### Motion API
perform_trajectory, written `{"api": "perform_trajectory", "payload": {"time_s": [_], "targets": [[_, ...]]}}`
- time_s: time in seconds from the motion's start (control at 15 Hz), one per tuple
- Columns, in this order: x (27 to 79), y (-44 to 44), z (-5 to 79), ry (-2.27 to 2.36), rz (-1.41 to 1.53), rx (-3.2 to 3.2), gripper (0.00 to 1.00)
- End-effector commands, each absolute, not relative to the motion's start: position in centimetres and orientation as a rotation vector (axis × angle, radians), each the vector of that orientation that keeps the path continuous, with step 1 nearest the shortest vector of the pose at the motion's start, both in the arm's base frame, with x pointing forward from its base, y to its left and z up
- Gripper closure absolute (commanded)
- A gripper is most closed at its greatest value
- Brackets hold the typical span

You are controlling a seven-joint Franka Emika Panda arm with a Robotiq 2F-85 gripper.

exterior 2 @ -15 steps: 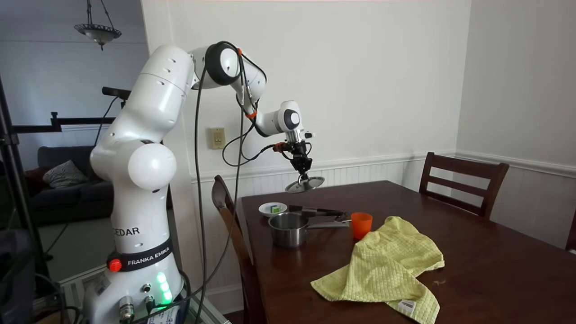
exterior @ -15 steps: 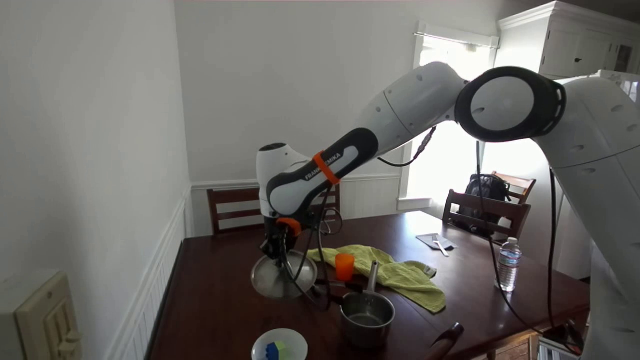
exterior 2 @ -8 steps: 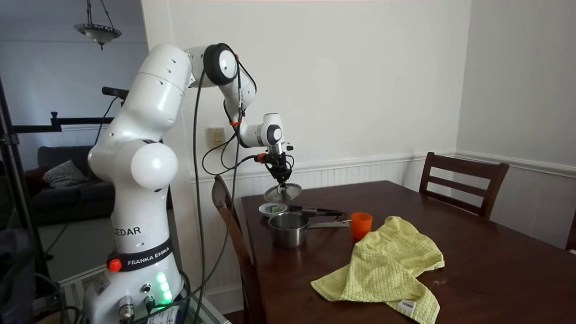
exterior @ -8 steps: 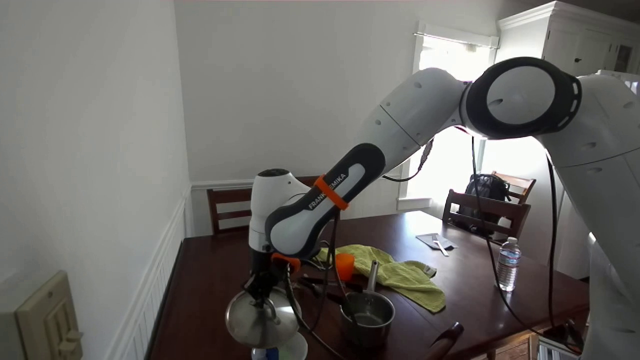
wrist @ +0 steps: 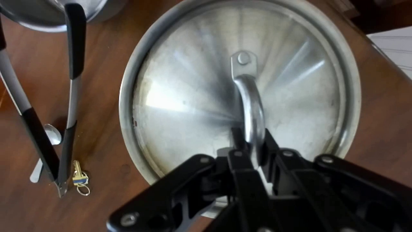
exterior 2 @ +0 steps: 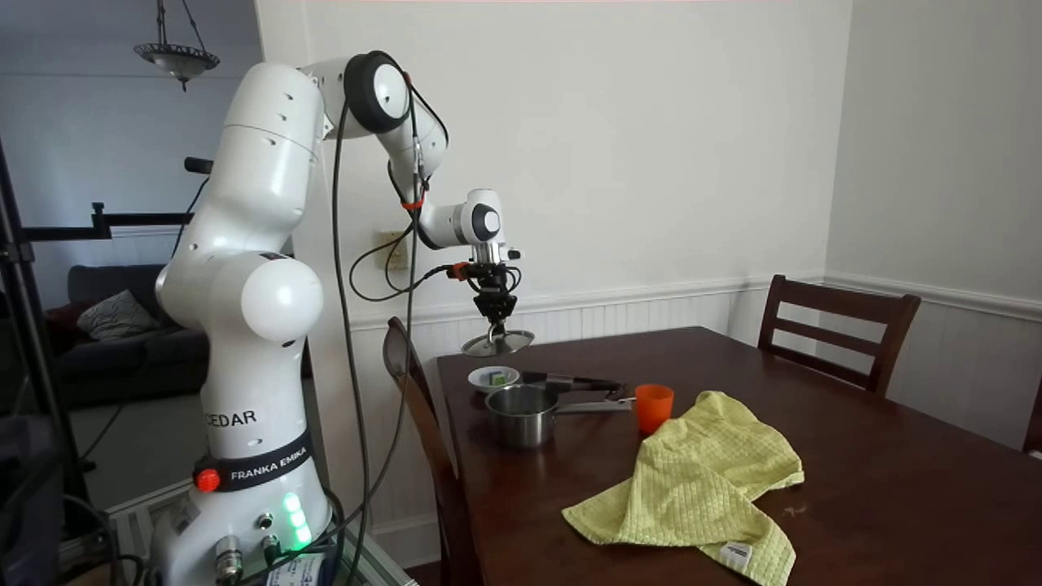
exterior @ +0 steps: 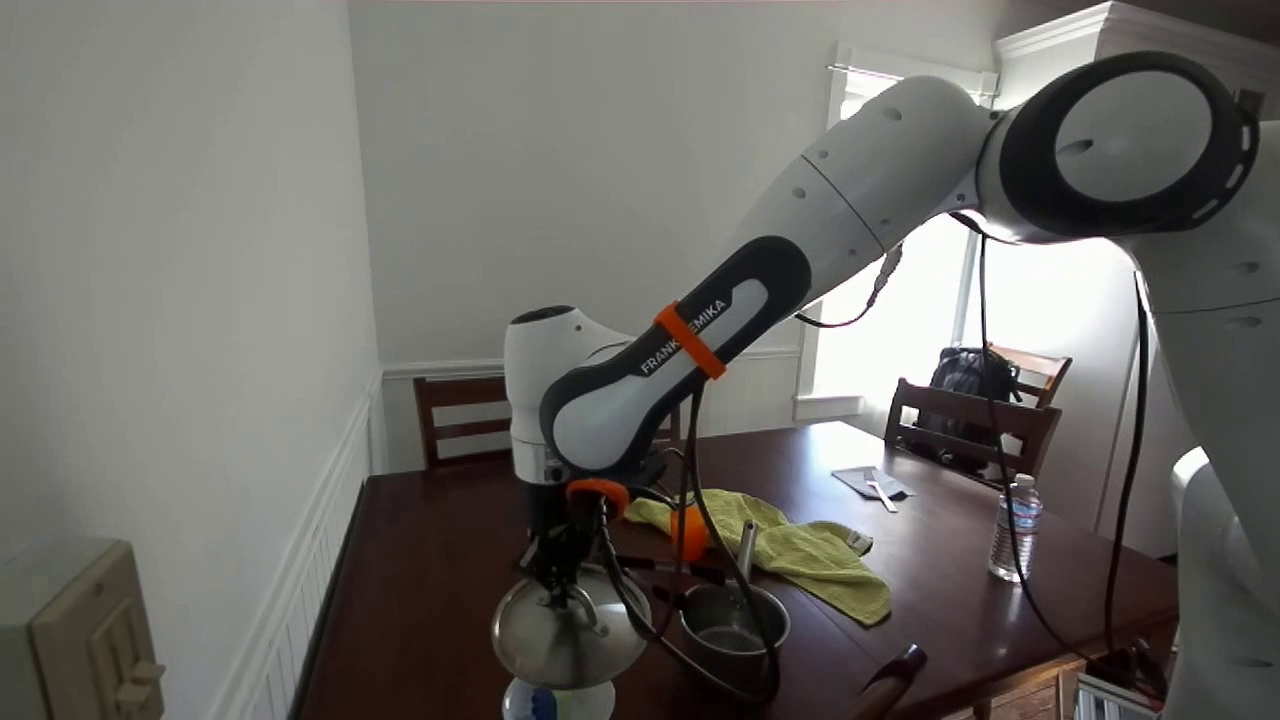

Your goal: Put the lid on the white bowl

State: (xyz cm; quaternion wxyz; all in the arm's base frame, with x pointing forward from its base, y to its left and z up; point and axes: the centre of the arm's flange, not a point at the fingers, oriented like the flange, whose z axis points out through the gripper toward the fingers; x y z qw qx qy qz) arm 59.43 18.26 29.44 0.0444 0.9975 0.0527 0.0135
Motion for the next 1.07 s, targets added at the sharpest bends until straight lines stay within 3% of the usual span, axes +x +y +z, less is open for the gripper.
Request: {"api": "perform_trajectory", "payload": {"time_s": [0.0, 0.53, 1.0], "targets": [[59.6, 17.0, 28.4, 0.136, -0.049, 3.038, 0.96], [62.8, 17.4, 24.0, 0.299, -0.022, 3.053, 0.96], [62.4, 20.0, 22.9, 0.535, -0.043, 3.07, 0.96]]}}
